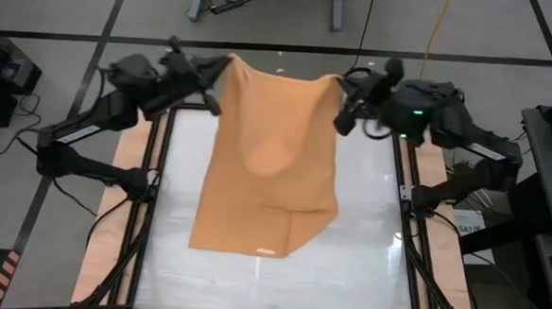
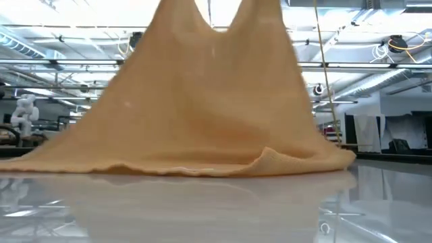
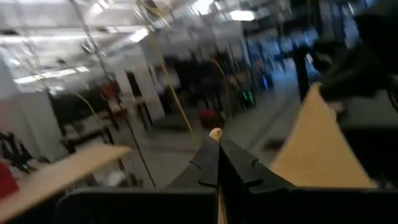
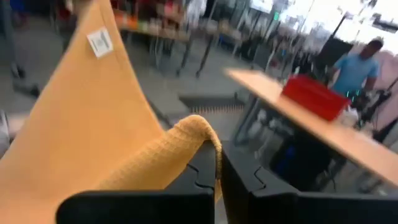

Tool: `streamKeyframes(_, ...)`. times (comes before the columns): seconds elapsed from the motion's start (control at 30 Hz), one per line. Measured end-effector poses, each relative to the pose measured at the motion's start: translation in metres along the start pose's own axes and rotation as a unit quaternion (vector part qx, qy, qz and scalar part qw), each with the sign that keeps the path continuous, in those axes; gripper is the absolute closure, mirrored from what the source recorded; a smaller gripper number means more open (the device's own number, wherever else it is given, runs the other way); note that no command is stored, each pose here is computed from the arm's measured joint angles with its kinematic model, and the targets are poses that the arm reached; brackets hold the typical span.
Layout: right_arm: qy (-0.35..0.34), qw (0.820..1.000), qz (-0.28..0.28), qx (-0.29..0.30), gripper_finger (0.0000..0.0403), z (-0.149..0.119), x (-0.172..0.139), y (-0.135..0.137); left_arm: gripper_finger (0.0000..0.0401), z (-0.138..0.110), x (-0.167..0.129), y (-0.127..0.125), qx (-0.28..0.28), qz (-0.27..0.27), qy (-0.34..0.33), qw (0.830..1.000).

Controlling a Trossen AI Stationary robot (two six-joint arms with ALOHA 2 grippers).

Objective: Roll towel into tight, uniform cylinder
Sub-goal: Roll the yellow towel

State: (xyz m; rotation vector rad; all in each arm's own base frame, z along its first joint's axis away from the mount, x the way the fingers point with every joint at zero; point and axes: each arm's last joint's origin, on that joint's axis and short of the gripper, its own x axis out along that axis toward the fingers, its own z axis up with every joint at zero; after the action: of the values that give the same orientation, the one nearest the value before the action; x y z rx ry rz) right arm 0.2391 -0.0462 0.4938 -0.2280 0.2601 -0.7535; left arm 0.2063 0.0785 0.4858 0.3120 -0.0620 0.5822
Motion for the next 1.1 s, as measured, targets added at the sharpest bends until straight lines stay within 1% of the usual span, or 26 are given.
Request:
streamKeyframes(0.07,0.029,0.999,0.005,-0.017,0.0403,-0.008,0.016,0.005,0.0400,-0.008,0.005,-0.003,0.015,-0.014,0.028,0.999)
streamKeyframes(0.17,0.063,0.996,0.008,-0.058,0.0403,-0.018,0.037,0.012,0.0400,-0.015,0.008,-0.006,0.039,-0.025,0.057,0.997)
streamKeyframes(0.27,0.093,0.990,0.009,-0.110,0.0403,-0.028,0.056,0.018,0.0400,-0.018,0.007,-0.006,0.065,-0.025,0.073,0.995)
streamKeyframes(0.37,0.117,0.981,0.009,-0.155,0.0403,-0.037,0.076,0.023,0.0400,-0.022,0.006,-0.006,0.078,-0.026,0.095,0.992)
streamKeyframes(0.43,0.130,0.978,0.006,-0.163,0.0403,-0.043,0.086,0.023,0.0400,-0.027,0.005,-0.008,0.077,-0.034,0.120,0.989)
streamKeyframes(0.5,0.142,0.977,0.024,-0.155,0.0403,-0.048,0.094,0.025,0.0400,-0.031,0.003,-0.009,0.064,-0.040,0.143,0.987)
streamKeyframes(0.57,0.152,0.980,0.045,-0.122,0.0403,-0.052,0.097,0.025,0.0400,-0.035,0.002,-0.010,0.037,-0.041,0.162,0.985)
streamKeyframes(0.63,0.156,0.984,0.057,-0.071,0.0403,-0.054,0.099,0.026,0.0400,-0.037,0.002,-0.010,0.011,-0.039,0.173,0.984)
streamKeyframes(0.7,0.155,0.987,0.051,-0.009,0.0403,-0.053,0.099,0.027,0.0400,-0.038,0.001,-0.010,-0.017,-0.035,0.180,0.983)
streamKeyframes(0.77,0.157,0.986,0.043,0.043,0.0403,-0.053,0.099,0.027,0.0400,-0.039,0.001,-0.011,-0.052,-0.030,0.187,0.981)
streamKeyframes(0.87,0.160,0.979,0.038,0.118,0.0403,-0.052,0.098,0.030,0.0400,-0.040,0.000,-0.011,-0.105,-0.024,0.193,0.975)
streamKeyframes(0.97,0.163,0.969,0.054,0.177,0.0403,-0.051,0.095,0.035,0.0400,-0.039,0.000,-0.013,-0.159,-0.040,0.193,0.968)
streamKeyframes(1.03,0.167,0.961,0.067,0.210,0.0403,-0.051,0.094,0.038,0.0400,-0.039,0.000,-0.014,-0.185,-0.052,0.193,0.962)
streamKeyframes(1.1,0.171,0.954,0.086,0.230,0.0403,-0.050,0.092,0.042,0.0400,-0.039,0.000,-0.015,-0.201,-0.058,0.193,0.959)
